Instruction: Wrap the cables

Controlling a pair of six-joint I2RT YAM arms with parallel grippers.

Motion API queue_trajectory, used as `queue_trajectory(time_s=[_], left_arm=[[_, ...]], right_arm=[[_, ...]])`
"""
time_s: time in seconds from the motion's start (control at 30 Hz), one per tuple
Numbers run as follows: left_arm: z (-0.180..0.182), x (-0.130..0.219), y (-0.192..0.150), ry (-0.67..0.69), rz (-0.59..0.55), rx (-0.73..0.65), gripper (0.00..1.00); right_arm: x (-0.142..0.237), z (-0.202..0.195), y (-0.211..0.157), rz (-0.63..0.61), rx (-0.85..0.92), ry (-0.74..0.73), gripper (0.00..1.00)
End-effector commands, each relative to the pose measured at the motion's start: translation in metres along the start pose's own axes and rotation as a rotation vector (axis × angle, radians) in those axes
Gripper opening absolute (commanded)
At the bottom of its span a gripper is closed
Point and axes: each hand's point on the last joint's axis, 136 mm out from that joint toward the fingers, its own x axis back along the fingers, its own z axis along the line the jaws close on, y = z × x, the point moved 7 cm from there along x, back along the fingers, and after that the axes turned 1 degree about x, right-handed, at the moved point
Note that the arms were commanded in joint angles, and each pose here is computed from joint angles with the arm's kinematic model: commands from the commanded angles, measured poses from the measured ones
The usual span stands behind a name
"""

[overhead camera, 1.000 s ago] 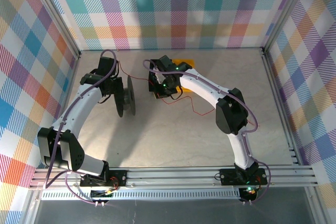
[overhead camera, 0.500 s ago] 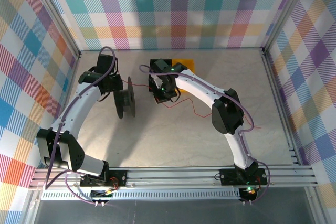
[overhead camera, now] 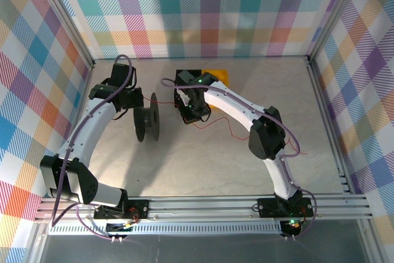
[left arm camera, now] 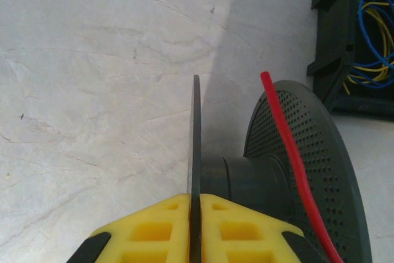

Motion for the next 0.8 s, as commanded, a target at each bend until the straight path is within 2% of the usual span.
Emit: queue_trajectory(time_s=[0.0,0.17,0.57,0.77], left_arm=[[0.001,-0.003,-0.015,-0.038,0.077,0.025,0.09],[0.003,-0.010,-0.021,-0.016,0.100,0.032,0.00],[0.007,-0.016,0.011,0.069,0.074,0.049,0.00],[0.015,-0.020,0.026,0.104,0.080,0.075,0.00]], right_arm=[[0.024,0.002,-0.014,0.007,-0.020,-0.018,0.00],[0.023,0.002,-0.015,0.028,-0.014,-0.014,0.00],[0.019,0.009,0.014,0.023,0.019,0.037,0.00],[0.021,-0.001,0.031,-0.012,0.010,0.059,0.00]])
